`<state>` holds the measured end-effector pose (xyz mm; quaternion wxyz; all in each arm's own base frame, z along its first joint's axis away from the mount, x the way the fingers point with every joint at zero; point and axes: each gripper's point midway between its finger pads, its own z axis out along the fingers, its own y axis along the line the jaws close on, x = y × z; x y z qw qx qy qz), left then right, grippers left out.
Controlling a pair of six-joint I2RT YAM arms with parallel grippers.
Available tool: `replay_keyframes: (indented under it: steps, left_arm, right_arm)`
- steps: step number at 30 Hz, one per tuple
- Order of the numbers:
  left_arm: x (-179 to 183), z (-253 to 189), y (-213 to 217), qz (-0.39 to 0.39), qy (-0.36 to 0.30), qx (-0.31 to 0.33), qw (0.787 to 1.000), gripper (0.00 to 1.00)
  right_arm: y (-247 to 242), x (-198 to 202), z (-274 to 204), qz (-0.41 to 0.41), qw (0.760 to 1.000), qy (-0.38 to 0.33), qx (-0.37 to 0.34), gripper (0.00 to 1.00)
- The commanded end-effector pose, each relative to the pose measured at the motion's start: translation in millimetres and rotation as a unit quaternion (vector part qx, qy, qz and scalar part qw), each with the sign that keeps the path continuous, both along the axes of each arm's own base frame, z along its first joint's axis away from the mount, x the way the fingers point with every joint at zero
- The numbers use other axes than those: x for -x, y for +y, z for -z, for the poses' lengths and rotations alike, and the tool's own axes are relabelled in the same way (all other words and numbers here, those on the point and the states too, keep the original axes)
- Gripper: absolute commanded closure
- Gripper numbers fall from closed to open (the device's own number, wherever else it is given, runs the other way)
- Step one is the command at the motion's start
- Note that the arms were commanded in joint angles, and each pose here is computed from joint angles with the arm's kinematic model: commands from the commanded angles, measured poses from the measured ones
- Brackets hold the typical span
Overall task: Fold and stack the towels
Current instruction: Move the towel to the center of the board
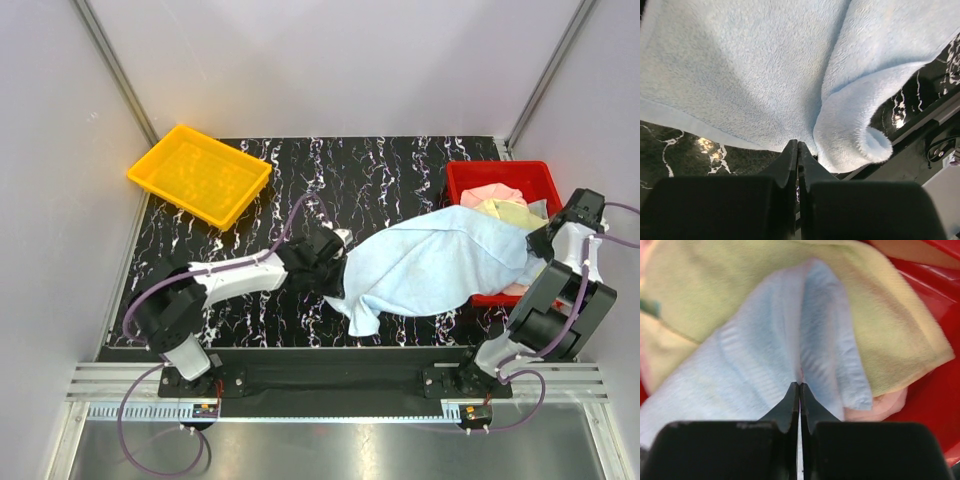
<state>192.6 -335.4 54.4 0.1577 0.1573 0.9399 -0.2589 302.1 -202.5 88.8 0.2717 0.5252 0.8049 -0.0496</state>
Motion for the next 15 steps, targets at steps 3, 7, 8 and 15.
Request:
replay_keyframes:
  steps: [3,7,8,15]
  left_arm:
    - [-41,-65,36,-0.061,-0.078,0.015,0.995,1.00]
    - [-56,-94,77,-0.109,-0.113,0.006,0.988,1.00]
    - [-56,-106,85,-0.115,-0.124,0.012,0.985,1.00]
    - [-51,-147,137,-0.166,-0.185,0.022,0.968,0.97]
  right_arm:
    - [61,-50,-133,-0.126,0.977,-0.172,-0.011,1.00]
    - [149,-62,-216,-0.225,0.948,-0.226,-0.017,1.00]
    - [169,-64,-245,-0.242,0.935,-0.259,-0.028,1.00]
    - [311,-47,-288,-0.412,0.850,-0.292,-0.146,1.00]
